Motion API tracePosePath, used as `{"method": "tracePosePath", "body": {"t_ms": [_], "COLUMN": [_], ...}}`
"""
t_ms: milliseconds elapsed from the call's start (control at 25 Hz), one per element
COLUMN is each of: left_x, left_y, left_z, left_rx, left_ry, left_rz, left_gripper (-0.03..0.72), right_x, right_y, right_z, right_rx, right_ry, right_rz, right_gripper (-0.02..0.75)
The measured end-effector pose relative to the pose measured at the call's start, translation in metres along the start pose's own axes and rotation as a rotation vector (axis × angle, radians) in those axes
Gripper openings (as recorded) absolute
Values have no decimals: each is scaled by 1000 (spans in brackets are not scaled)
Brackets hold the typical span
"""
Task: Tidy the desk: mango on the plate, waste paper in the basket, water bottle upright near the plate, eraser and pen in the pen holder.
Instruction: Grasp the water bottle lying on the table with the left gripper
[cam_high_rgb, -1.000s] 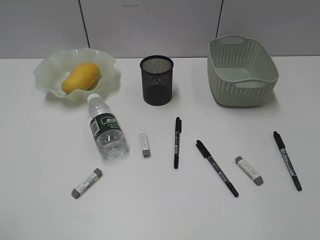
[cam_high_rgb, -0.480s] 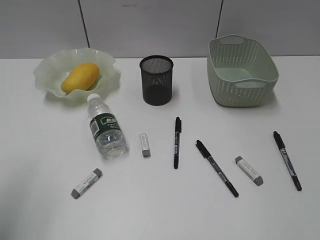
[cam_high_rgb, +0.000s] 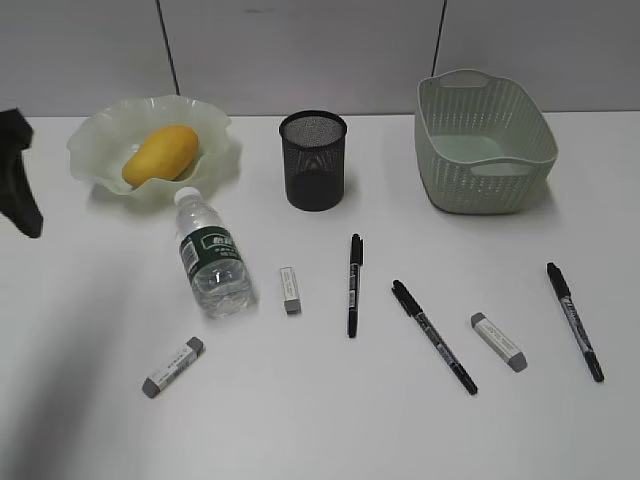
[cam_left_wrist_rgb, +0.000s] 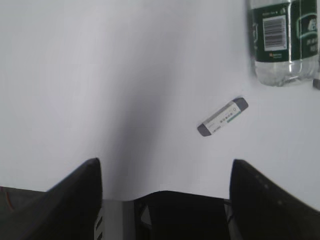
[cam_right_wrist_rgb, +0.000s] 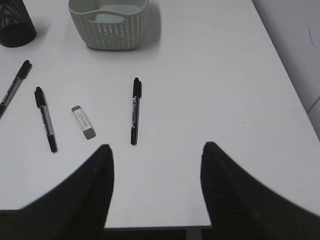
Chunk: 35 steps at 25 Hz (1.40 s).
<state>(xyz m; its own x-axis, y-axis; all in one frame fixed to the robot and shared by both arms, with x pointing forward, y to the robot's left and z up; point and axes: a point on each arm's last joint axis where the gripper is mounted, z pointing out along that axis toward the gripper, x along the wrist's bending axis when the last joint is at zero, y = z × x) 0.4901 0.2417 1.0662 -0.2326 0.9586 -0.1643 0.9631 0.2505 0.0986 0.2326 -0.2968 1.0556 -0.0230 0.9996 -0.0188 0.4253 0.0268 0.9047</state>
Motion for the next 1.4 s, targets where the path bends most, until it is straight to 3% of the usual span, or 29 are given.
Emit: {"method": "tracePosePath", "body": {"t_ms": [360,520,760,1400], "left_x": [-83,-102,-117,-125], "left_y": [45,71,90,101], "left_z": [50,67,96,137], "left_rx": [57,40,45,24], "left_ry": [51,48,36,-1], "left_rz": [48,-12,-50,-208], "left_gripper": [602,602,602,605], "right_x": [0,0,0,0], "right_y": [0,0,0,0], "right_z": [0,0,0,0], "right_rx": [0,0,0,0], "right_ry": [-1,-1,-1,-1], "right_rz": [0,0,0,1], "right_gripper": [447,447,447,446]}}
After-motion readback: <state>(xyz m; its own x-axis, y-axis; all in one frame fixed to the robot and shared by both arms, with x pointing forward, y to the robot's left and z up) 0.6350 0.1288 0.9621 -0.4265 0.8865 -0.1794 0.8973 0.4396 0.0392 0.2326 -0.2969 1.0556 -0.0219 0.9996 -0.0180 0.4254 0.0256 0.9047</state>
